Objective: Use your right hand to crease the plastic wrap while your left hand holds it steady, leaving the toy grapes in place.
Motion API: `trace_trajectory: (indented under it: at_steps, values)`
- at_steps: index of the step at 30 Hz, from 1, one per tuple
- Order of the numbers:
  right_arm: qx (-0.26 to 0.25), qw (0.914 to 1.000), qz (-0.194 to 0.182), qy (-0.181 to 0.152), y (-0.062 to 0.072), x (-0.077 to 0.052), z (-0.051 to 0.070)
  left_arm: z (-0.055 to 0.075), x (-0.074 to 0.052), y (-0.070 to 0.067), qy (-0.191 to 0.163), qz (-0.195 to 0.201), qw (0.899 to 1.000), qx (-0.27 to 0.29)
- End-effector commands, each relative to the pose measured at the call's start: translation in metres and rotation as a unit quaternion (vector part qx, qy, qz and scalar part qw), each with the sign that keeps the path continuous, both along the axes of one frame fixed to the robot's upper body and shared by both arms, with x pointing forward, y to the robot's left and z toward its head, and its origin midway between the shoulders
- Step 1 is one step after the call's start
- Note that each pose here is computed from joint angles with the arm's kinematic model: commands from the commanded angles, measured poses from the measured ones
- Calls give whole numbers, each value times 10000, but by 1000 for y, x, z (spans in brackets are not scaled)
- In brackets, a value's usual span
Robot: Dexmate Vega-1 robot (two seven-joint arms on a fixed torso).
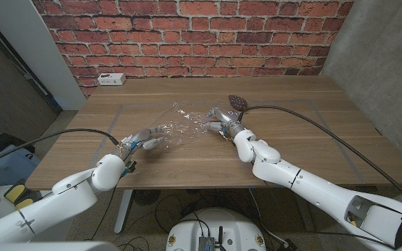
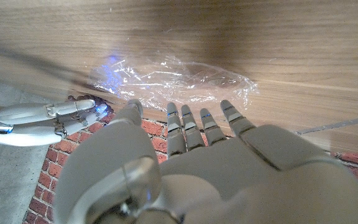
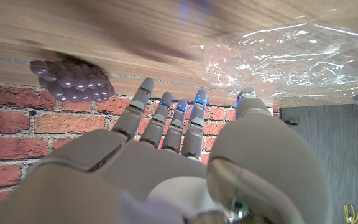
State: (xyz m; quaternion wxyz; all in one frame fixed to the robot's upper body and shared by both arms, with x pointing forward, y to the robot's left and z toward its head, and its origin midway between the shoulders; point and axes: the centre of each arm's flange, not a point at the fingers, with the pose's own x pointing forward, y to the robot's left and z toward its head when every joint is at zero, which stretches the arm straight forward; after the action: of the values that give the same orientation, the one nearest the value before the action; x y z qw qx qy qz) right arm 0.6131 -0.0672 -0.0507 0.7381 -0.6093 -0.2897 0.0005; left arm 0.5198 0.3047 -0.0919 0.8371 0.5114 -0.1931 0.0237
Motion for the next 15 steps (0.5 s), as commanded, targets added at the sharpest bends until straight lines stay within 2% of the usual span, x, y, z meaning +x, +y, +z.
trace_trajectory:
  at_steps: [1,11,15]
  values:
    - [-3,9995,-331,-17,3,2,-3,1,9,-1,121,164,9995,257]
    - [-332,9969,-693,-196,10,4,-7,3,16,-5,252,209,9984,451]
    - [-439,9957,-809,-143,11,6,-10,4,17,-7,238,193,9983,500]
